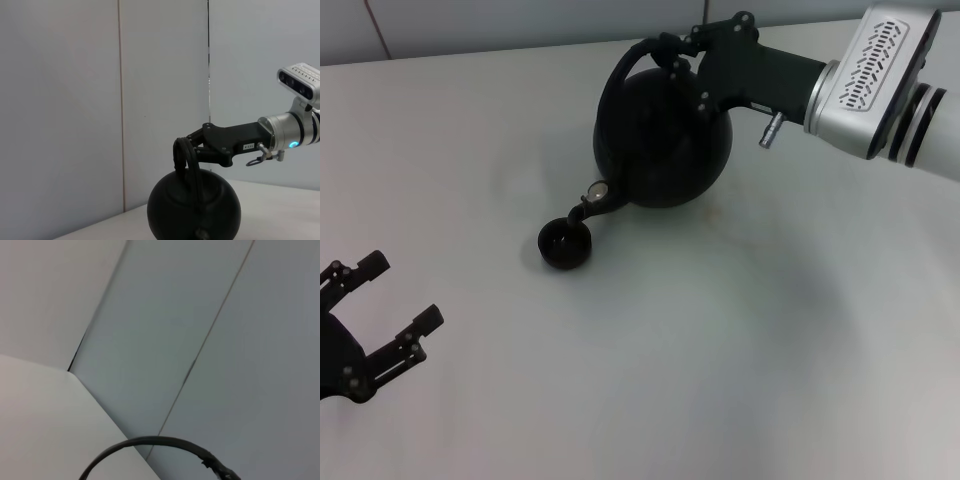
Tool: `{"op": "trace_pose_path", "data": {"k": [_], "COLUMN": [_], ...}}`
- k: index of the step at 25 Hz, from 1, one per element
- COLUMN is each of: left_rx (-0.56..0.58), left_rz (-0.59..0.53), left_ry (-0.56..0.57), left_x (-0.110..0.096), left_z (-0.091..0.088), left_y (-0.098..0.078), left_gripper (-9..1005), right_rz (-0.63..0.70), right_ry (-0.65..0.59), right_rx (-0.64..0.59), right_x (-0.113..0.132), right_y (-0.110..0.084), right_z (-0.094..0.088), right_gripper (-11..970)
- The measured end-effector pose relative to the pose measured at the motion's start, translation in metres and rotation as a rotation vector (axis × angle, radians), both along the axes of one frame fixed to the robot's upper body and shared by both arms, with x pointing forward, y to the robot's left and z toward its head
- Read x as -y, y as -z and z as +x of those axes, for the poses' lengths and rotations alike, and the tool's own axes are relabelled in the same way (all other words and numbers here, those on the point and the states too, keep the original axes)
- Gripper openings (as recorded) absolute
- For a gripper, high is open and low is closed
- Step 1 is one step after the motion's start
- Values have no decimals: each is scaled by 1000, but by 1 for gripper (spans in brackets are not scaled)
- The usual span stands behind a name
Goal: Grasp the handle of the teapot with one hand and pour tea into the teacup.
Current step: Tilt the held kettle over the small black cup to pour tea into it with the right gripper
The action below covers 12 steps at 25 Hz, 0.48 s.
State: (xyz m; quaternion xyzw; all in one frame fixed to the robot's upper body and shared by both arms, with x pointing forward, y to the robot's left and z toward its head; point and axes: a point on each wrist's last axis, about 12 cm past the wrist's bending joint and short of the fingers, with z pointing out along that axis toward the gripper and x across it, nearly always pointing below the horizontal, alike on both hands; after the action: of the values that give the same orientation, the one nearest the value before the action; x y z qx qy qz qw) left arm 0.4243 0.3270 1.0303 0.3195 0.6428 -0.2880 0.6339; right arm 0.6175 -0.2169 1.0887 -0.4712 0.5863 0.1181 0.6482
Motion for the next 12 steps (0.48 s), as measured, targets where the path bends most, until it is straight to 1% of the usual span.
{"op": "trace_pose_path", "data": {"k": [8, 12], "left_rx": [1, 1], "left_rz": [-5, -6], "left_ry": [-1, -1], "left_x": [1, 1], "left_z": [0, 0], "left_y": [0, 0], "left_gripper": [812, 812], "right_rz": [-46, -48], "right_ry": [-15, -19], "right_rx": [57, 64], "right_x": [-3, -4], "right_y": [-3, -5], "right_z": [3, 4], "right_gripper": [85, 82]}}
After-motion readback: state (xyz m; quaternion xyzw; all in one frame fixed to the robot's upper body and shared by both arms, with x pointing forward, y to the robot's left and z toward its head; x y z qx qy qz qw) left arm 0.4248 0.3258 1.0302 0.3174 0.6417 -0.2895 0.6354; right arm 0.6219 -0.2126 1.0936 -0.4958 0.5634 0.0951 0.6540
